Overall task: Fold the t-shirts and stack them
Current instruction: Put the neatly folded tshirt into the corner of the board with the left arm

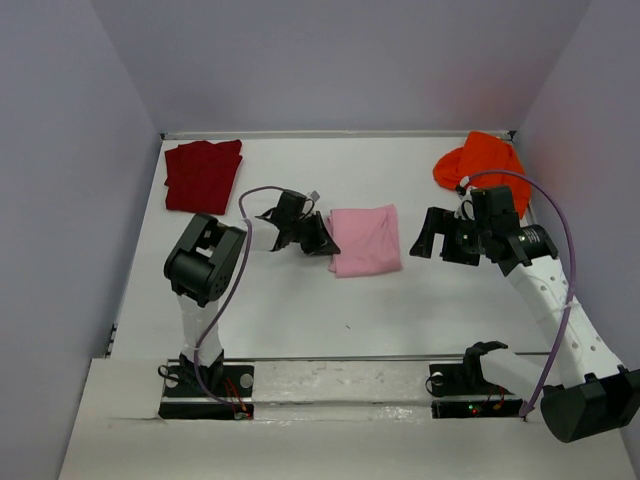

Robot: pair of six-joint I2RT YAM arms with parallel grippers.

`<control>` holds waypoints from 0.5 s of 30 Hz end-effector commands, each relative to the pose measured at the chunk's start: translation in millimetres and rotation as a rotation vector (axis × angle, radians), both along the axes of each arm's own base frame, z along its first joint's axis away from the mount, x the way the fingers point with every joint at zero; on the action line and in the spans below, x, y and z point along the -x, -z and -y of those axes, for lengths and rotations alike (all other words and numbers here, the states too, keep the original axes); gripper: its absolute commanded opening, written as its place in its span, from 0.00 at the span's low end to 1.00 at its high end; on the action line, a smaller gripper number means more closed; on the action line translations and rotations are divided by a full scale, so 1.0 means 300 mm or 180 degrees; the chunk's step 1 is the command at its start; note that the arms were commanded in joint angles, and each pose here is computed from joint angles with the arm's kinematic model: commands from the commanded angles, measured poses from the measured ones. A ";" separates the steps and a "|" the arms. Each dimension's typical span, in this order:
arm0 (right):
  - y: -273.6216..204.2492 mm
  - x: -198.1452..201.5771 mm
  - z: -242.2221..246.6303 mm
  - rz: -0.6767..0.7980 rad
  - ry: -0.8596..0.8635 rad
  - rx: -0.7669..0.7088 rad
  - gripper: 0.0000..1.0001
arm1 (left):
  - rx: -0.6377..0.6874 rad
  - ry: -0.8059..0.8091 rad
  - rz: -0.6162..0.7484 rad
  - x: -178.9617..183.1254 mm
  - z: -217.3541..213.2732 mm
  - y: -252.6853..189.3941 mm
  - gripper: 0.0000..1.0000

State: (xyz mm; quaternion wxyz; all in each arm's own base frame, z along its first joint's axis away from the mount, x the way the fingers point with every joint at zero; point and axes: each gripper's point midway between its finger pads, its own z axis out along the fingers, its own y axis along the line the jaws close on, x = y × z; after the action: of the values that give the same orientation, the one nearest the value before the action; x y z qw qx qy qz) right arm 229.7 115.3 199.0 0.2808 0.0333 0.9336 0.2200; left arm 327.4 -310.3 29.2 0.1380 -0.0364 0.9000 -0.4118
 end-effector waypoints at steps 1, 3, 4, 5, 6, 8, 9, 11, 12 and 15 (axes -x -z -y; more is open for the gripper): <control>-0.055 -0.005 -0.011 0.0168 -0.0026 -0.0053 1.00 | -0.0046 0.0043 0.0148 -0.041 0.007 -0.040 0.00; -0.056 -0.005 -0.016 0.0153 -0.0045 -0.0073 1.00 | -0.0173 0.0053 0.0178 -0.065 -0.007 -0.032 0.00; -0.060 -0.005 -0.018 0.0161 -0.0052 -0.0082 1.00 | -0.0207 0.0056 0.0195 -0.076 -0.011 -0.031 0.00; -0.060 -0.003 -0.018 0.0164 -0.0062 -0.0080 1.00 | -0.0216 0.0037 0.0233 -0.100 -0.014 -0.044 0.00; -0.062 -0.004 -0.018 0.0167 -0.0059 -0.0084 1.00 | -0.0271 -0.0004 0.0216 -0.119 -0.041 -0.031 0.00; -0.060 0.001 -0.019 0.0154 -0.0075 -0.0086 1.00 | -0.0300 -0.0070 0.0222 -0.155 -0.071 -0.027 0.00; -0.058 0.003 -0.019 0.0146 -0.0082 -0.0085 1.00 | -0.0294 -0.0099 0.0254 -0.183 -0.081 -0.037 0.00; -0.057 0.009 -0.020 0.0141 -0.0092 -0.0088 1.00 | -0.0373 -0.0190 0.0214 -0.229 -0.145 -0.014 0.00; -0.055 0.011 -0.020 0.0138 -0.0098 -0.0088 1.00 | -0.0386 -0.0226 0.0287 -0.275 -0.158 -0.035 0.00; -0.055 0.021 -0.021 0.0128 -0.0121 -0.0099 1.00 | -0.0659 -0.0342 0.0251 -0.353 -0.255 -0.010 0.00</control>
State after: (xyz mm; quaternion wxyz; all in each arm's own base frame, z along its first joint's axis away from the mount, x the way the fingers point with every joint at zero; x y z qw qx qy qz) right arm 227.6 117.9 200.3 0.2780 0.0299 0.9326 0.2280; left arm 405.2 -264.2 29.9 0.1756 -0.0567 0.9156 -0.3573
